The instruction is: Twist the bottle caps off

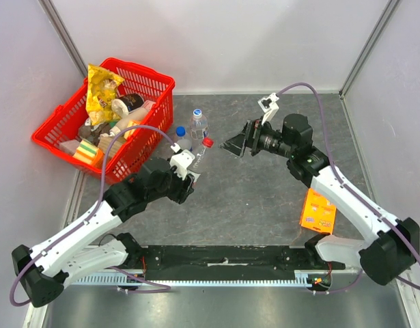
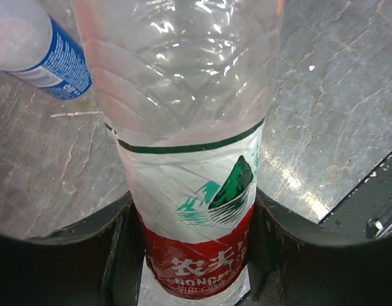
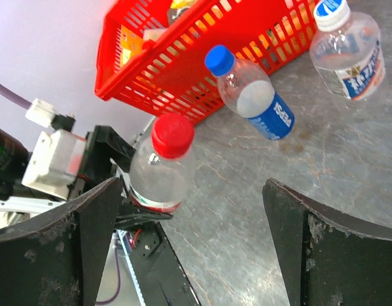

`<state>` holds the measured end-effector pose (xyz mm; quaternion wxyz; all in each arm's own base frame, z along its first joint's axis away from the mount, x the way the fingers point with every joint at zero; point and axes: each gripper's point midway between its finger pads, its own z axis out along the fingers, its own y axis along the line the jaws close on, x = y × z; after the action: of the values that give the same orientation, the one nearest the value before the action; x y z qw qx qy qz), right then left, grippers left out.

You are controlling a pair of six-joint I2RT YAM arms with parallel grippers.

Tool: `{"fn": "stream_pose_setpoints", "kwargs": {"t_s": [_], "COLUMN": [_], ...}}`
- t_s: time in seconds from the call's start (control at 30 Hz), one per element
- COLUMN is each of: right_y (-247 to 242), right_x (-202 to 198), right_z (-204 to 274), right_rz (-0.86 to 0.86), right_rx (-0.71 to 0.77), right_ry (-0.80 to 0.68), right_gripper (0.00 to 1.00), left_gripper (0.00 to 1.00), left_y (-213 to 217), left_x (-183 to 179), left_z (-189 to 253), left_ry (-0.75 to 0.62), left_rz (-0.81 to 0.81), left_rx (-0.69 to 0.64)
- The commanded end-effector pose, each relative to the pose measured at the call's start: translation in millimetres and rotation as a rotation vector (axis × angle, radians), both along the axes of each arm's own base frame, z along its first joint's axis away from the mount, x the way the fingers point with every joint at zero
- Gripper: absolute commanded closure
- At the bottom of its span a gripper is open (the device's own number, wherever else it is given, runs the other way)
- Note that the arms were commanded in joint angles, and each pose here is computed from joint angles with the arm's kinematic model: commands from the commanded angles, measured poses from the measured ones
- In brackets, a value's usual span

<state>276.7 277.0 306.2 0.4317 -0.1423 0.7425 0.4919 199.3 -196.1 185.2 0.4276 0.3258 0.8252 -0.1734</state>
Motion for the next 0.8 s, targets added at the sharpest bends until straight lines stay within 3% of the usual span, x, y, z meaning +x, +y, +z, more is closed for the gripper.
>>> {"fn": "stream_pose_setpoints", "kwargs": {"t_s": [0.0,0.77], "right_y": [17,55], "right_x": [7,20], "right_z": [29,11], "right_rz": [0.054,0.097], "right_rx": [0.129,0.106], "right_ry": [-0.056,0.010], "right_gripper": [0.02,0.24], "left_gripper": [0.59,0.62], "left_y": [11,7], "left_x": [9,0], "left_z": [3,-10], "left_ry": [-0.058,0.008], "left_rz": [0.039,0.025], "left_rx": [0.044,0.047]}}
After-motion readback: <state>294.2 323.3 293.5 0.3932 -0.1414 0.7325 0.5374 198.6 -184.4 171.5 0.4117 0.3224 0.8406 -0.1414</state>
